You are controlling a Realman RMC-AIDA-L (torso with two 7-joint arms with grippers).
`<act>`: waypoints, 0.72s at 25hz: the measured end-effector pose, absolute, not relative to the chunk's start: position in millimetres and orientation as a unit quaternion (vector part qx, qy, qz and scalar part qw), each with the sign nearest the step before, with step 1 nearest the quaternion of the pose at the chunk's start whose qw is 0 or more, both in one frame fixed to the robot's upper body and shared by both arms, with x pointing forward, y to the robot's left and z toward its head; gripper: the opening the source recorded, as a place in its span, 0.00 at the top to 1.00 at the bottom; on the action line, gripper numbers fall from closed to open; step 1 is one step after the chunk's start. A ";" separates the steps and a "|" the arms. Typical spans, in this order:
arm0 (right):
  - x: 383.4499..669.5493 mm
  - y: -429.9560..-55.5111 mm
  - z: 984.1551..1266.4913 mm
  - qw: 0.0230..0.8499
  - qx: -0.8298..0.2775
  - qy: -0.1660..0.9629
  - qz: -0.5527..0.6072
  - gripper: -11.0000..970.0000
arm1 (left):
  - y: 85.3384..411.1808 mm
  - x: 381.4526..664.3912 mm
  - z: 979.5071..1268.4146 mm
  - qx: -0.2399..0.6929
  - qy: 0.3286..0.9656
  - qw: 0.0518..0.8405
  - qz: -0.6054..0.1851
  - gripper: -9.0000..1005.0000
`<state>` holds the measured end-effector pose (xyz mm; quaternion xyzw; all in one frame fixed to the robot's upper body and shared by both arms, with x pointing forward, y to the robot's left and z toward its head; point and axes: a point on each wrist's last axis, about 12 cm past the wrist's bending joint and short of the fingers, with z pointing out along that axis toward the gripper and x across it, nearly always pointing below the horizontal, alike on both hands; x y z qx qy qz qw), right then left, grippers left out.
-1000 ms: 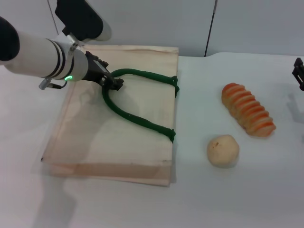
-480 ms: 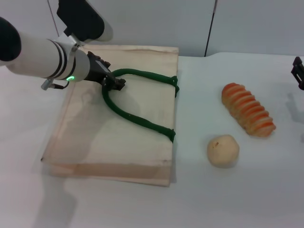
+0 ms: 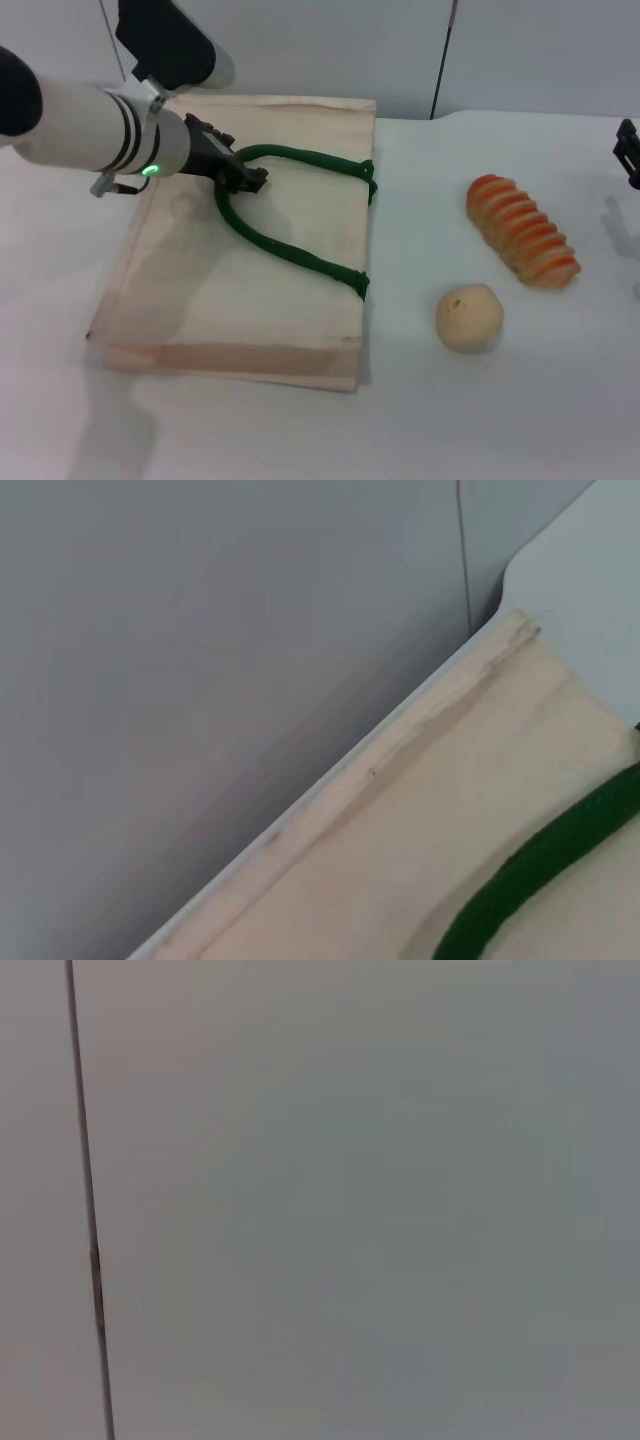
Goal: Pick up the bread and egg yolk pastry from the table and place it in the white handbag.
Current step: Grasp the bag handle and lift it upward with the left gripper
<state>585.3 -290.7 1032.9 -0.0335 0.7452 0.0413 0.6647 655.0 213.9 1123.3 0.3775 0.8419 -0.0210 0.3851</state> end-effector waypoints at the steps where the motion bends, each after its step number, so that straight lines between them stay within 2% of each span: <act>1: 585.3 -290.7 1032.9 0.665 -0.033 0.745 0.041 0.28 | 214.3 654.9 1121.9 0.375 0.843 0.385 -0.022 0.33; 13: 584.4 -291.8 1032.3 0.664 -0.033 0.746 0.040 0.28 | 210.2 648.8 1106.0 0.372 0.851 0.370 -0.030 0.32; 18: 584.2 -292.0 1032.1 0.664 -0.033 0.746 0.040 0.28 | 211.8 647.7 1102.4 0.365 0.855 0.366 -0.031 0.35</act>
